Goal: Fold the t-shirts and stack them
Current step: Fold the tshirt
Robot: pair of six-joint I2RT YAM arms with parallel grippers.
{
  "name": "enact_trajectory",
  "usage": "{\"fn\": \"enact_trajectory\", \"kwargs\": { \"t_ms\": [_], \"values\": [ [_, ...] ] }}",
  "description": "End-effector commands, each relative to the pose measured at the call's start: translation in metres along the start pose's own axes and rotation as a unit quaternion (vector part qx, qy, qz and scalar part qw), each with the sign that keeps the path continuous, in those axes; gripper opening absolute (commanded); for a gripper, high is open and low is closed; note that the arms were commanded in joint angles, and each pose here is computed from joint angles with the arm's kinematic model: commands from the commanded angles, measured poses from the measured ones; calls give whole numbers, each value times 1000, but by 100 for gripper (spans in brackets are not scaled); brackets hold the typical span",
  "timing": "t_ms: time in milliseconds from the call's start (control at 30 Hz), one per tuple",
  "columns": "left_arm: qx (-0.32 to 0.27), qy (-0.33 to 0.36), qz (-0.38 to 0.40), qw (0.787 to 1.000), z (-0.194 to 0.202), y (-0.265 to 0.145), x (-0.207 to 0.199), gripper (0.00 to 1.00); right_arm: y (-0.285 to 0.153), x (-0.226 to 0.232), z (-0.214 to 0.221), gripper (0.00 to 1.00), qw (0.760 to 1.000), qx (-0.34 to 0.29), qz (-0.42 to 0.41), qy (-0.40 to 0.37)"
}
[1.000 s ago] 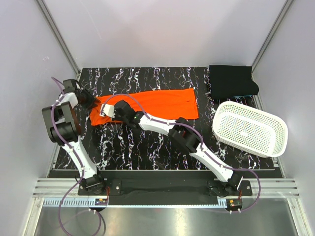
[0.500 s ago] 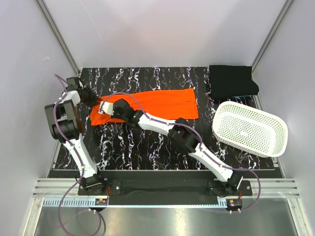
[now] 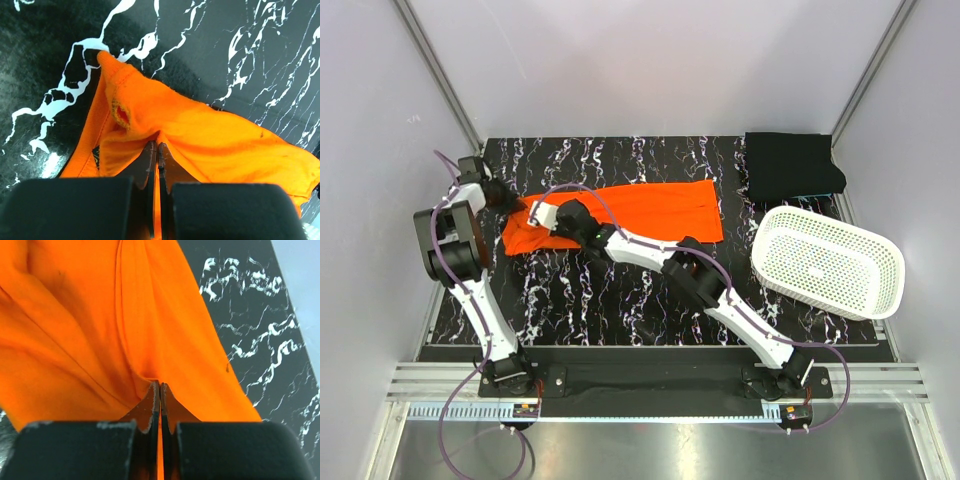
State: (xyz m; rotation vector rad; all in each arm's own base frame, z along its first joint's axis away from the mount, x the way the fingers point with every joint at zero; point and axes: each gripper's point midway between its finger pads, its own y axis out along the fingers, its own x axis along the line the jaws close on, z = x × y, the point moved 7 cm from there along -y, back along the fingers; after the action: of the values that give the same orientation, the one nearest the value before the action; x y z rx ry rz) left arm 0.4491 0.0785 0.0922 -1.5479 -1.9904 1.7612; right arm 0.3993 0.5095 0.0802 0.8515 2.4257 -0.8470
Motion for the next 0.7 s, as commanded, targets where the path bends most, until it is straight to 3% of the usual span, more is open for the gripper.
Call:
{"fn": "enact_trajectory", "kwargs": {
  "t_ms": [0, 233, 667],
  "values": [
    [-48, 31, 42, 997, -25, -13, -31, 0, -12, -26, -25, 0, 997, -42, 50, 30],
    [-61, 54, 130, 988, -35, -17, -65, 0, -18, -38, -25, 0, 993, -55, 84, 62],
    [-57, 66, 190, 978, -41, 0, -84, 0, -30, -54, -18, 0, 981, -67, 141, 113]
  ]
}}
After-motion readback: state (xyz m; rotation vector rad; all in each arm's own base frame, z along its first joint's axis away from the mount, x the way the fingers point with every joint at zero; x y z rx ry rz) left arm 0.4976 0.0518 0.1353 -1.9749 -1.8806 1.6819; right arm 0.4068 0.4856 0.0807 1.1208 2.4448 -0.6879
